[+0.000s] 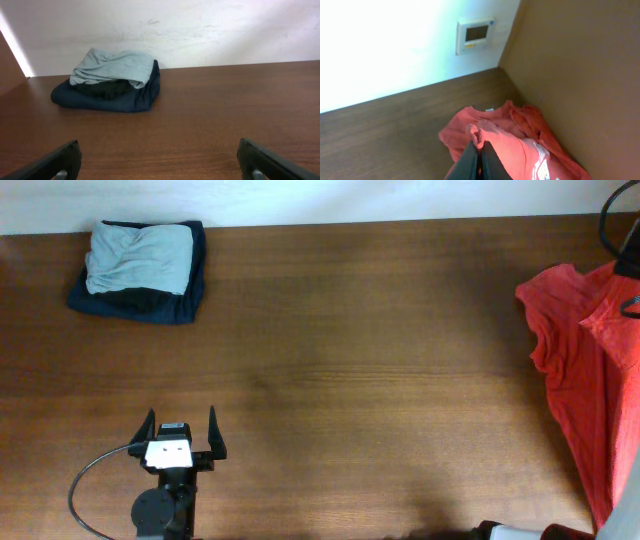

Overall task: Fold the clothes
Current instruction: 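Drag the orange t-shirt leftward to the table center with the right gripper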

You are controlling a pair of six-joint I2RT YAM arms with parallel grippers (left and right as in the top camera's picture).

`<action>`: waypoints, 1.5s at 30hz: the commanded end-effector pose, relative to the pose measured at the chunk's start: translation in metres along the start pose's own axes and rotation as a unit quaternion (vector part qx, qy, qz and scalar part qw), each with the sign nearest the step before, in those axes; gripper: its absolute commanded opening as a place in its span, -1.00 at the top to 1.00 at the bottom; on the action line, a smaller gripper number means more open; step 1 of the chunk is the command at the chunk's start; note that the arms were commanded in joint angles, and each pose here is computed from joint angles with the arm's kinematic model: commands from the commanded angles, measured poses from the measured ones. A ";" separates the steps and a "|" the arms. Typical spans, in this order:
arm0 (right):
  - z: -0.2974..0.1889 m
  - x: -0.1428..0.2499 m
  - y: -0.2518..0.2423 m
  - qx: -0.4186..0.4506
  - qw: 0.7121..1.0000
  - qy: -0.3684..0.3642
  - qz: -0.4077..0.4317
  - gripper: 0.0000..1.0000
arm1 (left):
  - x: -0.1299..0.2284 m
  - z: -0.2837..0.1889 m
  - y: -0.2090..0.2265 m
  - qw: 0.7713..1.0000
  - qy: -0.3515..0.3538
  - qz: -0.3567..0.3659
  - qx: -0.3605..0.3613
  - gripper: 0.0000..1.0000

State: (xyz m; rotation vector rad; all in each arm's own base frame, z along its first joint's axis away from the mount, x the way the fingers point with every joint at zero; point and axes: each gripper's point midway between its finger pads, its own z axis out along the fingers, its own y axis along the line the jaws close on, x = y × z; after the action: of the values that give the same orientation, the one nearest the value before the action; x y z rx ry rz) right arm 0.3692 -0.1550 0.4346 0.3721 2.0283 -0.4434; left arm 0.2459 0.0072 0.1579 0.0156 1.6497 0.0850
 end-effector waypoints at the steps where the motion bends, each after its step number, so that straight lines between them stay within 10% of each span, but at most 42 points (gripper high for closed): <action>1: -0.036 -0.029 0.029 -0.052 0.997 -0.056 -0.008 0.92 | 0.001 0.000 -0.002 1.000 -0.001 0.006 0.006 -0.98; 25: -0.158 -0.028 0.287 -0.366 0.912 -0.139 -0.118 0.92 | 0.001 0.000 -0.002 1.000 -0.001 0.006 0.006 -0.99; 32: -0.140 0.044 0.403 -0.455 0.868 -0.058 -0.190 0.92 | 0.001 0.000 -0.002 1.000 -0.001 0.006 0.006 -0.98; 38: -0.115 0.181 0.523 -0.509 0.812 0.055 -0.281 0.92 | 0.001 0.000 -0.002 1.000 -0.001 0.006 0.006 -0.98; 45: -0.153 0.217 0.564 -0.591 0.752 0.065 -0.286 0.92 | 0.001 0.000 -0.002 1.000 -0.001 0.006 0.006 -0.99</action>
State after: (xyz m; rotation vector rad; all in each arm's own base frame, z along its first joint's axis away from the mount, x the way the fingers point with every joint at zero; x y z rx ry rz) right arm 0.4176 0.4046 0.2050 -0.9883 2.1703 0.4302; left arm 0.2459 0.0072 0.1578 0.0159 1.6501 0.0847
